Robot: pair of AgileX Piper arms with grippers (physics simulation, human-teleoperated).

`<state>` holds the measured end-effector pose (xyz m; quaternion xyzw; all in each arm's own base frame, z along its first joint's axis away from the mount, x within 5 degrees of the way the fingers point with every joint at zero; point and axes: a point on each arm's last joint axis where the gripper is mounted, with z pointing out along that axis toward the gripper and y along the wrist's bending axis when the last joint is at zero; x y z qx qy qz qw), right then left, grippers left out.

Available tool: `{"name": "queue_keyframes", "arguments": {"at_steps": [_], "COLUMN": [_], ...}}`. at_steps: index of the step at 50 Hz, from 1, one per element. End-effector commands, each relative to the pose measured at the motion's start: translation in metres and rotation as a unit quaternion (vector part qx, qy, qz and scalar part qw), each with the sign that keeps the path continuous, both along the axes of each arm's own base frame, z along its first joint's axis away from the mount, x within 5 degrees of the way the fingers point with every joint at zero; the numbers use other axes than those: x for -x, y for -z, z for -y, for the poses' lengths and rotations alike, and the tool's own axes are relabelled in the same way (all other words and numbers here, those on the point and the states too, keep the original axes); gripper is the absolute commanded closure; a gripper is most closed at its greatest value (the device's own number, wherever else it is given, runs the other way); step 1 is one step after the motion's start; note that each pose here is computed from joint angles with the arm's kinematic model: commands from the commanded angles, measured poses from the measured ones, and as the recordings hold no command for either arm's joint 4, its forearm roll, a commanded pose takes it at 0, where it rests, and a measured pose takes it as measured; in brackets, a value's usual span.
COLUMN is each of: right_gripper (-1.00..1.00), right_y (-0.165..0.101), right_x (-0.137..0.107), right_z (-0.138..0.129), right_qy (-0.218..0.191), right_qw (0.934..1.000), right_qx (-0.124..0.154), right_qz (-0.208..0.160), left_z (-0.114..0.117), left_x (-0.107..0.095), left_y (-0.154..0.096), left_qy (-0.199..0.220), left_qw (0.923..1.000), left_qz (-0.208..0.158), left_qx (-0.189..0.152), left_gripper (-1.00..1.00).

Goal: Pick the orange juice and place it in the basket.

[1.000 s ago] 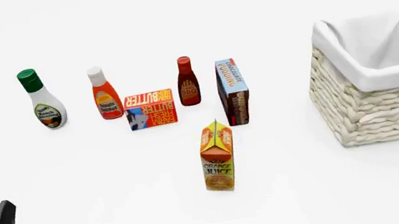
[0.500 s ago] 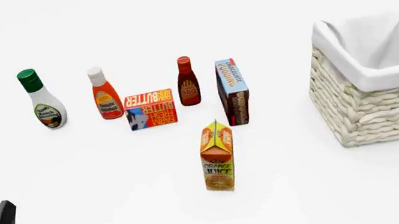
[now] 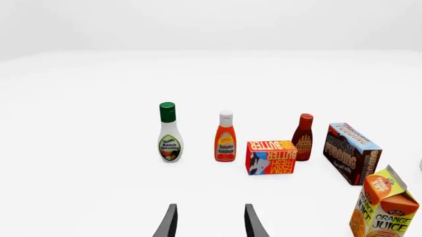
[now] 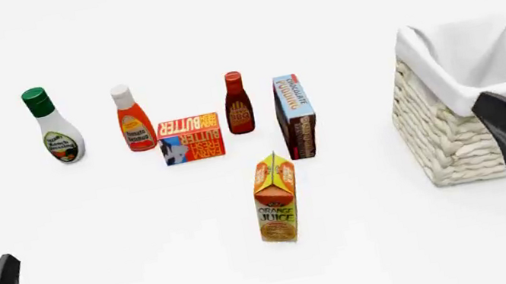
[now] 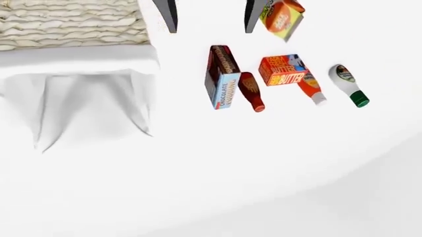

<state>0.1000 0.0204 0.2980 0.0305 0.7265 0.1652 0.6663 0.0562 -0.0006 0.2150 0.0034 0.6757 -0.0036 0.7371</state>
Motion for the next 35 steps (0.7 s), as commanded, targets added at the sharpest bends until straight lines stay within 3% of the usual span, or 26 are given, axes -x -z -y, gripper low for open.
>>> {"name": "queue_keyframes", "arguments": {"at_steps": [1,6,7,9,11,19,21,31,35], "right_gripper": [-1.00,-1.00,-1.00,-1.00,-1.00,-1.00,-1.00,-1.00,-1.00], "right_y": [-0.009,-0.018,-0.017,-0.024,-0.024,-0.038,-0.034,-0.043,-0.047], "right_x": [-0.024,-0.029,-0.036,-0.032,-0.038,-0.046,-0.050,-0.057,-0.064], "right_z": [-0.012,-0.015,-0.019,-0.016,-0.021,-0.026,-0.031,-0.038,-0.046], "right_qy": [-0.022,-0.026,-0.031,-0.027,-0.033,-0.037,-0.044,-0.048,-0.055], "right_qw": [0.9978,0.9965,0.9936,0.9950,0.9923,0.9890,0.9852,0.9789,0.9732], "right_qx": [-0.028,-0.028,-0.044,-0.037,-0.049,-0.054,-0.068,-0.080,-0.087], "right_qz": [-0.057,-0.074,-0.099,-0.088,-0.109,-0.133,-0.151,-0.182,-0.206], "left_z": [0.000,0.000,0.000,0.000,0.000,0.000,0.000,0.000,0.000], "left_x": [0.000,0.000,0.000,0.000,0.000,0.000,0.000,0.000,0.000], "left_y": [0.000,0.000,0.000,0.000,0.000,0.000,0.000,0.000,0.000], "left_qy": [-0.002,-0.002,-0.002,-0.002,-0.003,-0.003,-0.002,-0.002,-0.002], "left_qw": [1.0000,1.0000,1.0000,1.0000,1.0000,1.0000,1.0000,1.0000,1.0000], "left_qz": [0.000,0.000,0.000,0.000,0.000,0.000,0.000,0.000,0.000], "left_qx": [0.000,0.000,0.000,0.000,0.000,0.000,0.000,0.000,0.000], "left_gripper": [-1.00,-1.00,-1.00,-1.00,-1.00,-1.00,-1.00,-1.00,-1.00]}}
